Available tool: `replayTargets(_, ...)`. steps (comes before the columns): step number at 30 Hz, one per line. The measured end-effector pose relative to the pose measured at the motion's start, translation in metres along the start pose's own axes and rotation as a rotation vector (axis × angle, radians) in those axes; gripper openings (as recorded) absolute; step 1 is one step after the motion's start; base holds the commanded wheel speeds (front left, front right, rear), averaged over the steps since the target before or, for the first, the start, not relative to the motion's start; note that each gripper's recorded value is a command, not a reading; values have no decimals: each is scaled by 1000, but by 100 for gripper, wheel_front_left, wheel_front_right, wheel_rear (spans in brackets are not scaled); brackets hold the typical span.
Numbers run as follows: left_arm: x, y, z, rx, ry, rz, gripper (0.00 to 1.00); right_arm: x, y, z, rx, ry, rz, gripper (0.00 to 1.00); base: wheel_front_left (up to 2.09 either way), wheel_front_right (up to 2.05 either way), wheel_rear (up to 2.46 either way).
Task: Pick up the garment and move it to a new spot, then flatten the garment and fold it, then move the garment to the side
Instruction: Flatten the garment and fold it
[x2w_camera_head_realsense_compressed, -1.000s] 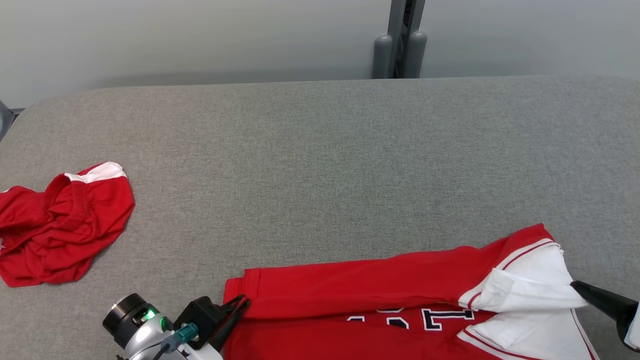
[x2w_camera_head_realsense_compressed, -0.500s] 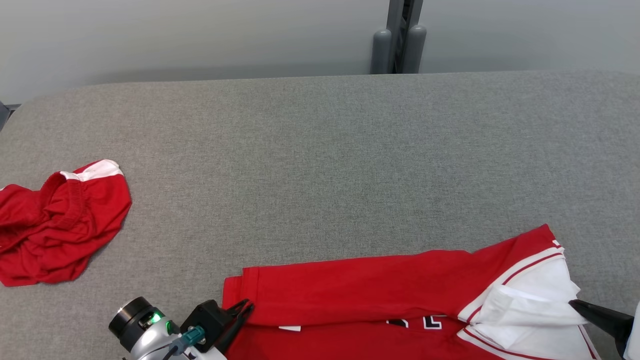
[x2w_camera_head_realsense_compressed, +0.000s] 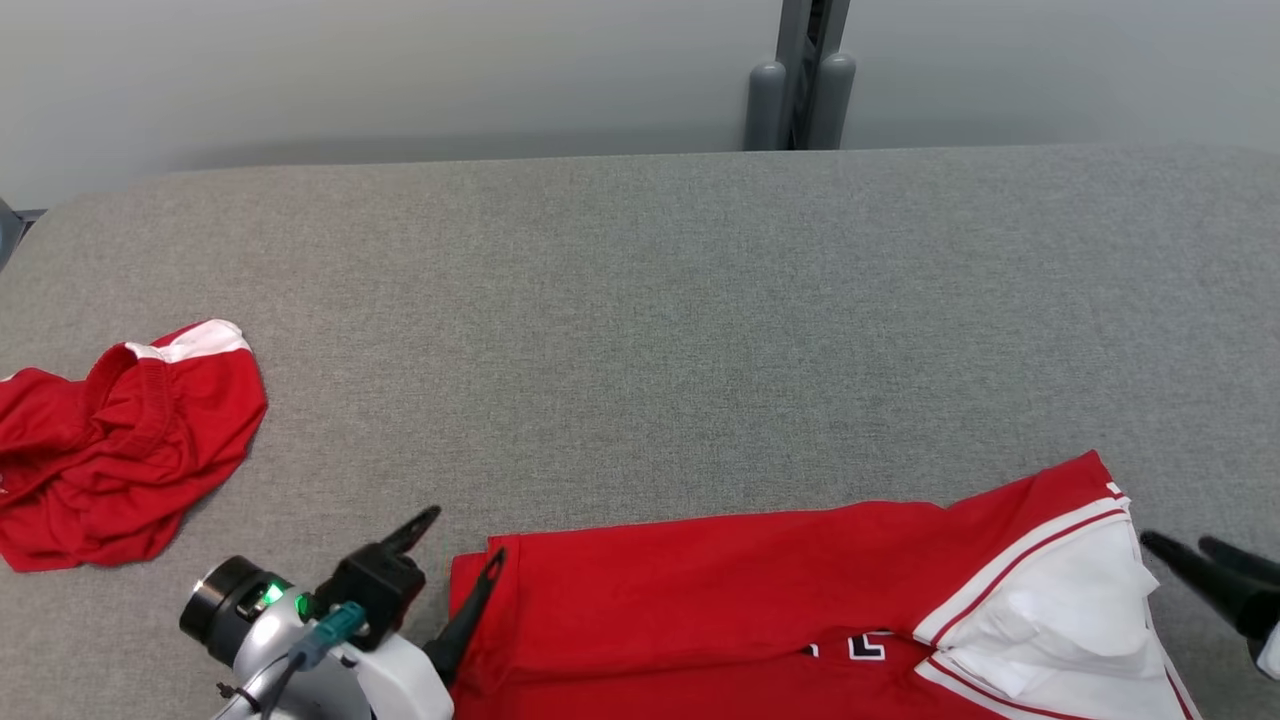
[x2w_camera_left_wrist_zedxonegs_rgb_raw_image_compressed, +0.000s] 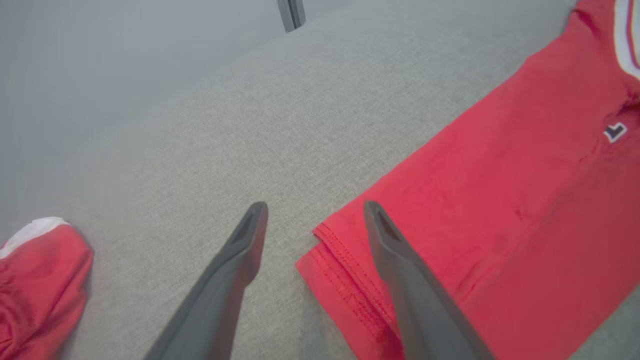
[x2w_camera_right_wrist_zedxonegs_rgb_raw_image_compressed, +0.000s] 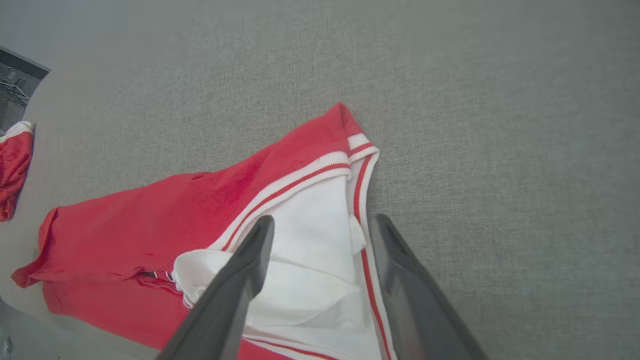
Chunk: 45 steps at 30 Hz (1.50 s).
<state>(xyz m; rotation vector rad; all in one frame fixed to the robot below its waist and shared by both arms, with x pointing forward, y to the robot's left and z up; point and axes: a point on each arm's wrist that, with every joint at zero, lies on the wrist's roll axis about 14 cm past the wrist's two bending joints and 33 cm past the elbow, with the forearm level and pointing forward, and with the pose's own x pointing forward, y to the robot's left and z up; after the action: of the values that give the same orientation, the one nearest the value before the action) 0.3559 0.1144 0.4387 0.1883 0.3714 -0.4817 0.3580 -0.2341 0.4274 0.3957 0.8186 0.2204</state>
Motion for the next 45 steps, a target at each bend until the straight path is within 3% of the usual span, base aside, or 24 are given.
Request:
replayTargets(5,4,21,33,-92,-162,129,100,-2,15,44,-61,-230,1,100,0,0,0)
replayTargets(11,7,39,72,-365,-411,265,100,-14,37,90,-192,-584,10,100,0,0,0)
replayTargets(15,13,45,76,-418,-466,323,100,-15,46,88,-233,-755,31,100,0,0,0)
replayTargets(17,11,49,84,-380,-498,344,100,-14,41,81,-259,-782,12,100,0,0,0)
replayTargets(24,11,39,61,-342,-452,349,100,3,26,42,-200,-717,-42,100,0,0,0)
replayTargets(34,12,40,51,-318,-426,346,100,17,6,-17,-27,-562,-76,100,0,0,0)
replayTargets(45,16,38,48,-304,-417,326,100,27,-8,-54,26,-439,-113,100,0,0,0)
